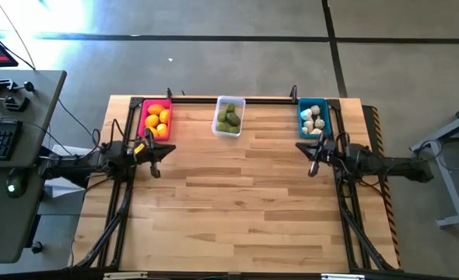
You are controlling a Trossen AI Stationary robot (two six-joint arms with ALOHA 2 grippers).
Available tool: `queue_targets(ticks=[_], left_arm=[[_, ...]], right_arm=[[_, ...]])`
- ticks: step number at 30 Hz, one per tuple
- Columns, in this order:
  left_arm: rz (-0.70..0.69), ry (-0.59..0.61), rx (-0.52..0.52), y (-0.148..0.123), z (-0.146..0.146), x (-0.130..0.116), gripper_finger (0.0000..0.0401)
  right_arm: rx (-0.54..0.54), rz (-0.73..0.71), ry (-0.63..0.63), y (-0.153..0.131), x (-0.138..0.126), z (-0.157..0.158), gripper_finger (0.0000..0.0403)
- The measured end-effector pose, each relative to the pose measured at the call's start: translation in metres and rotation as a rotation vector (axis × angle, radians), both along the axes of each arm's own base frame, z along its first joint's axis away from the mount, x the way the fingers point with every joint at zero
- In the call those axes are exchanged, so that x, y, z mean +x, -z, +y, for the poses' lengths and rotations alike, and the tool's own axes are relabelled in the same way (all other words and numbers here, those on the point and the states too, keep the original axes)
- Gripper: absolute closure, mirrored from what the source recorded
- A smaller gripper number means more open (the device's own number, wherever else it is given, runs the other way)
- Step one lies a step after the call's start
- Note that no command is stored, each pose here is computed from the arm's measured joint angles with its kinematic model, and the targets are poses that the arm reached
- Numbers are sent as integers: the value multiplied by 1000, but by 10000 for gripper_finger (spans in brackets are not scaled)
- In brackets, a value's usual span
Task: Sort produce into baskets
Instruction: Return to Home Position
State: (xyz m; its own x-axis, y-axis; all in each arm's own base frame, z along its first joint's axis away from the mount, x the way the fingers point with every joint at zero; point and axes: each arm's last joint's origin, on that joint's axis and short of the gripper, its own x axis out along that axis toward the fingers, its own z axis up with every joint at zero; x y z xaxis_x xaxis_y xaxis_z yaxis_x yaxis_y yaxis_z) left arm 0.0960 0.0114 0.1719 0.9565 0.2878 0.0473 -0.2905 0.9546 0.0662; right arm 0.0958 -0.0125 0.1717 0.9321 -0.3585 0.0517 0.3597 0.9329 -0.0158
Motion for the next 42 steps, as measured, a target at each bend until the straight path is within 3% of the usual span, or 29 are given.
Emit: queue_targets(ticks=[11,21,42], left_arm=[[3,197,-170,4,9,1,401],[15,129,-221,6,14,2,401],[10,129,-223,6,14,2,401]], right_arm=[[-20,87,296,5,0,-20,403],[20,117,300,10,2,-21,403],[20,117,300,10,2,-21,402]])
